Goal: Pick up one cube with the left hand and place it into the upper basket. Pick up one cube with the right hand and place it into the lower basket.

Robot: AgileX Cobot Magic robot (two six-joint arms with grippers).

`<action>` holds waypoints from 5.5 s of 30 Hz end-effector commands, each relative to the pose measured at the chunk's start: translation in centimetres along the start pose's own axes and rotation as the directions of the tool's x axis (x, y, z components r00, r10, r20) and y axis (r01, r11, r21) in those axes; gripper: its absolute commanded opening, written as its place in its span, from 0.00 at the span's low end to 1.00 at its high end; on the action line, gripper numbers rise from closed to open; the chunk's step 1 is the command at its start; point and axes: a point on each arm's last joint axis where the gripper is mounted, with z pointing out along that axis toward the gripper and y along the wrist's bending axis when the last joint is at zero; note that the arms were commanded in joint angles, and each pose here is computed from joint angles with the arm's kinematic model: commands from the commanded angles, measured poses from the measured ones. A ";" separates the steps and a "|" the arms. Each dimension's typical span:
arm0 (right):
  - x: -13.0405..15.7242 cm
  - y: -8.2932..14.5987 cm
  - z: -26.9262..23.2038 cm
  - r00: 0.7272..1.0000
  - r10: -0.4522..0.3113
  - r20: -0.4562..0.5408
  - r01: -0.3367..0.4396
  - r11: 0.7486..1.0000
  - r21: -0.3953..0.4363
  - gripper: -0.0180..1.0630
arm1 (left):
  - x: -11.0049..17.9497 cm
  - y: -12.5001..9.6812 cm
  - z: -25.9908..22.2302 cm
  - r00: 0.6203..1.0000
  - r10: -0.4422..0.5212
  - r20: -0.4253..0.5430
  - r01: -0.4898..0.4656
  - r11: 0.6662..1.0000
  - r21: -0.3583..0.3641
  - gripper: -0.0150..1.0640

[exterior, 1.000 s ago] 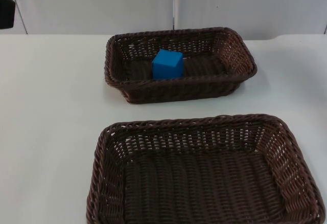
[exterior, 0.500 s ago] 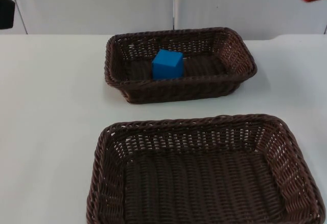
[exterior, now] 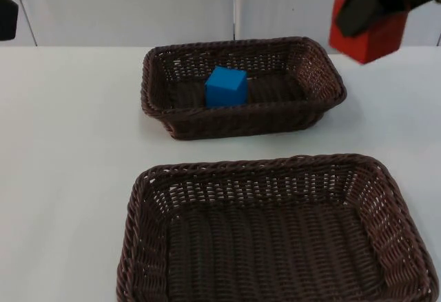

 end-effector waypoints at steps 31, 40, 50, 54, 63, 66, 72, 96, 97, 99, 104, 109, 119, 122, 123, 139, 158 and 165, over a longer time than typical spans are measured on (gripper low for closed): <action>7.5 7.1 4.5 0.990 -0.141 -0.024 0.137 0.984 -0.117 0.02 | 0.1 0.1 0.0 1.000 0.000 0.009 0.000 1.000 -0.008 0.73; 7.7 7.3 5.9 0.994 -0.098 0.046 0.102 0.988 -0.112 0.02 | 0.1 0.1 0.0 1.000 0.000 0.009 0.000 1.000 -0.008 0.73; 9.3 10.2 9.8 0.988 -0.156 0.015 0.156 0.977 -0.148 0.02 | 0.1 0.1 0.0 1.000 0.002 0.008 -0.002 1.000 -0.009 0.73; 9.9 10.8 11.3 0.986 -0.169 0.006 0.168 0.974 -0.151 0.02 | 0.1 0.1 0.0 1.000 0.002 0.008 -0.002 1.000 -0.009 0.73; 11.6 10.8 13.9 0.982 -0.178 -0.066 0.167 0.975 -0.148 0.02 | 0.1 0.1 0.0 1.000 0.002 0.008 -0.002 1.000 -0.009 0.73; 11.8 10.8 14.2 0.981 -0.180 -0.079 0.167 0.975 -0.148 0.02 | 0.1 0.1 0.0 1.000 0.002 0.008 -0.002 1.000 -0.009 0.73; 12.1 10.8 14.5 0.979 -0.181 -0.091 0.166 0.975 -0.148 0.17 | 0.1 0.1 0.0 1.000 0.002 0.008 -0.002 1.000 -0.009 0.73; 8.2 10.6 6.2 0.986 -0.161 0.052 0.168 0.971 -0.171 0.67 | 0.1 0.1 0.0 1.000 0.002 0.008 -0.002 1.000 -0.009 0.73; 7.8 10.5 4.9 0.984 -0.158 0.078 0.169 0.970 -0.173 0.67 | 0.1 0.1 0.0 1.000 0.002 0.008 -0.002 1.000 -0.009 0.73; 7.0 10.4 2.5 0.979 -0.149 0.140 0.173 0.969 -0.176 0.67 | 0.1 0.1 0.0 1.000 0.002 0.008 -0.002 1.000 -0.009 0.73; 6.0 10.0 -2.2 0.955 -0.128 0.269 0.180 0.968 -0.177 0.67 | 0.1 0.1 0.0 1.000 0.002 0.008 -0.002 1.000 -0.009 0.73; 5.6 9.5 -6.1 0.922 -0.109 0.371 0.185 0.966 -0.178 0.67 | 0.1 0.1 0.0 1.000 0.002 0.008 -0.002 1.000 -0.009 0.73; 6.0 8.8 -11.0 0.874 -0.094 0.476 0.199 0.964 -0.176 0.67 | 0.1 0.1 0.0 1.000 0.000 0.008 0.000 1.000 -0.008 0.73; 6.3 8.5 -12.7 0.853 -0.091 0.514 0.206 0.963 -0.172 0.67 | 0.1 0.0 -0.3 1.000 -0.006 0.015 0.006 1.000 -0.002 0.73; 6.3 8.5 -12.7 0.853 -0.091 0.514 0.206 0.963 -0.172 0.67 | 0.1 0.0 -0.3 1.000 -0.006 0.015 0.006 1.000 -0.002 0.73; 9.5 7.3 -17.4 0.814 -0.126 0.567 0.245 0.959 -0.139 0.67 | 1.7 -0.8 -6.4 0.982 0.096 0.162 -0.096 0.995 -0.005 0.73; 15.9 5.8 -19.4 0.757 -0.100 0.646 0.242 0.961 -0.134 0.67 | 5.9 -1.5 -10.9 0.984 0.133 0.119 -0.137 0.990 0.023 0.73; 18.0 5.5 -20.0 0.765 -0.107 0.635 0.249 0.959 -0.138 0.67 | 7.4 -1.7 -12.9 0.968 0.153 0.199 -0.157 0.988 0.005 0.73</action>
